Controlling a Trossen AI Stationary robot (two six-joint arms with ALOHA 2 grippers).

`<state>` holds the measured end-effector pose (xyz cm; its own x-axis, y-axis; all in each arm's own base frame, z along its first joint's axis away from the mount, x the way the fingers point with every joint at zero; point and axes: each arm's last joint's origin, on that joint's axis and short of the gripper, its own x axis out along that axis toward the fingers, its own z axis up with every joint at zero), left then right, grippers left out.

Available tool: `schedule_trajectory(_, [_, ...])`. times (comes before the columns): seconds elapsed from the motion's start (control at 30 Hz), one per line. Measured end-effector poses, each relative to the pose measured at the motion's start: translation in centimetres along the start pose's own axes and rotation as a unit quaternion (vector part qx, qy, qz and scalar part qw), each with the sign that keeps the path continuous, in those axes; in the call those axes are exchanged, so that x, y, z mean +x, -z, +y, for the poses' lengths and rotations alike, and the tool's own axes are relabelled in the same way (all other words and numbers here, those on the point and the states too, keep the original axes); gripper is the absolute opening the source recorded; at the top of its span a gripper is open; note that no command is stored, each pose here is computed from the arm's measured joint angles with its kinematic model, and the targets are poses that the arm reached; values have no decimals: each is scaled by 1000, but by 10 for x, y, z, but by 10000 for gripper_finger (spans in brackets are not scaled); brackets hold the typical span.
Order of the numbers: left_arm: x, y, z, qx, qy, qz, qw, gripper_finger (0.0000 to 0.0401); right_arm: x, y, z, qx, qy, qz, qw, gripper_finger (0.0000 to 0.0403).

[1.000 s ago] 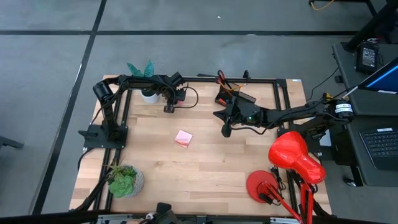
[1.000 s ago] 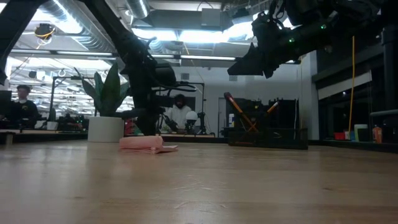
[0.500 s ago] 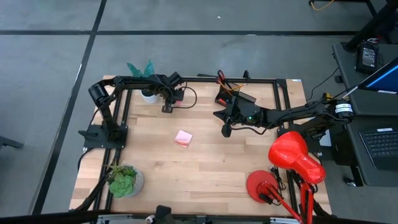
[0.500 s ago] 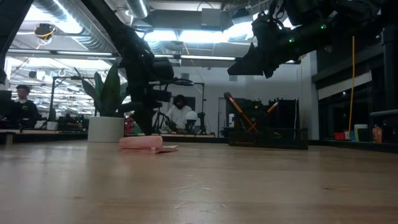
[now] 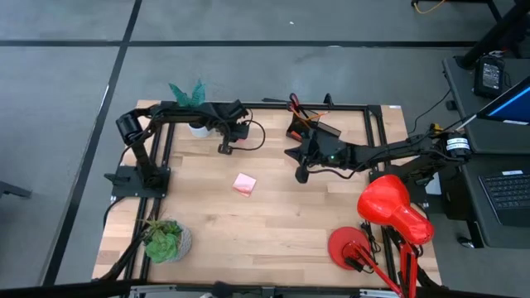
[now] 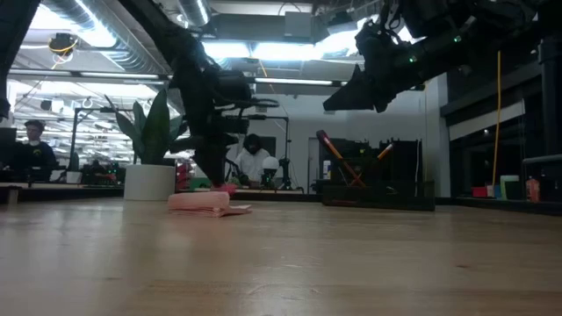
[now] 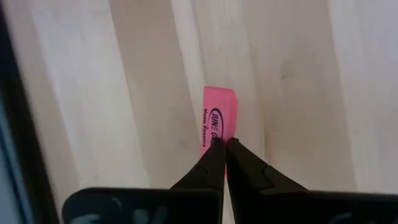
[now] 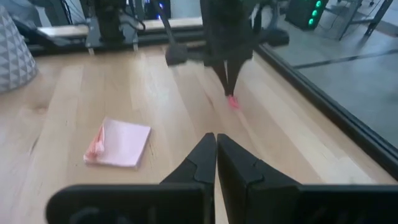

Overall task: Pick and place office supplies into organizer
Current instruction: Put the pink eraser into the black desk organizer

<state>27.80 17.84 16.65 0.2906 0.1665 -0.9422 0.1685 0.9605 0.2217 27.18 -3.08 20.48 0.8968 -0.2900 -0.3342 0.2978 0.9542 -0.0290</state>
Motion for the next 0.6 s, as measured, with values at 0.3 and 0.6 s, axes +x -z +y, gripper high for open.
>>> schedule_trajectory(0.3, [-45, -16, -11, 26, -15, -84, 996, 1, 0, 3, 0, -11, 1, 17, 1000, 19])
schedule_trajectory(0.6, [-82, -34, -34, 60, -20, -166, 984, 1, -1, -6, 4, -78, -37, -34, 996, 23])
